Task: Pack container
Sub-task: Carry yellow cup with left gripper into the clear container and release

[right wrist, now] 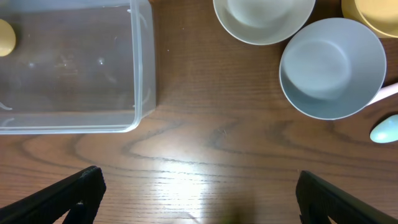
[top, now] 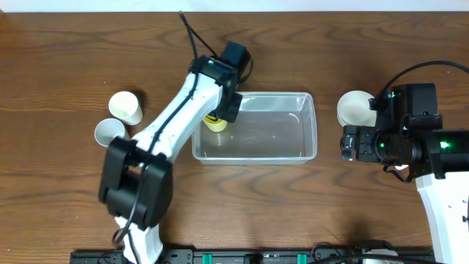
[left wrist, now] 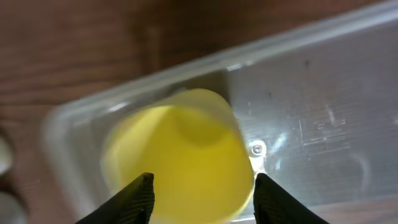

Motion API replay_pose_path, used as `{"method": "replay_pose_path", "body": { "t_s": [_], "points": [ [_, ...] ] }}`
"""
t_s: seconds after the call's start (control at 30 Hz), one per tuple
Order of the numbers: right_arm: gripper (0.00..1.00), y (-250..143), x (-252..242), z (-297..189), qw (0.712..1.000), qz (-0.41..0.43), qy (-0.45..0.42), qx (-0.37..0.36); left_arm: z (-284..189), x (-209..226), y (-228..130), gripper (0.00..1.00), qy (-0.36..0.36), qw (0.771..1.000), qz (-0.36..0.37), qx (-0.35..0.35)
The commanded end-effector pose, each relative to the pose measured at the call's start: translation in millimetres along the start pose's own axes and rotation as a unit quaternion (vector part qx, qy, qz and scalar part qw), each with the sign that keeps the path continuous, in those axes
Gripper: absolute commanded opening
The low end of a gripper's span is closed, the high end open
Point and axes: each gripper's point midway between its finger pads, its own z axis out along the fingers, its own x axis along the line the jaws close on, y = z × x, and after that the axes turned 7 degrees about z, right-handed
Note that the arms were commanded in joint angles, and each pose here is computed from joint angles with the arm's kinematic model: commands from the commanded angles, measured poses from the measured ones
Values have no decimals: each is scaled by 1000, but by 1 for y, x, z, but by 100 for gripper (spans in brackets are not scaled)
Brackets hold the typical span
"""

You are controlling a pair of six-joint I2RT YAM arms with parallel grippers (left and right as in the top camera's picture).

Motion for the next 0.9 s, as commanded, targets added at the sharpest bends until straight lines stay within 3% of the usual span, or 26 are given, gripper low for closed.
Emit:
{"method": "replay_pose_path", "body": {
  "t_s": [0.0,0.27,0.37,0.63,0.87],
  "points": [
    [99,5,1,-5,1000,5,-1,-10,-43,16,9,52,27,998,-8,-60],
    [99,5,2,-5,1000,5,-1,-12,-52,-40,10,46,-78,994,27,-72],
    [99,5,2,-5,1000,5,-1,-11,-42,-59,8,38,-101,992,41,-58],
    [99,5,2,-5,1000,5,-1,-11,5,-78,-2,20,-103,993,59,3],
    [99,5,2,-5,1000,5,-1,-10,46,-75,-8,20,-94,992,75,42]
  ]
}}
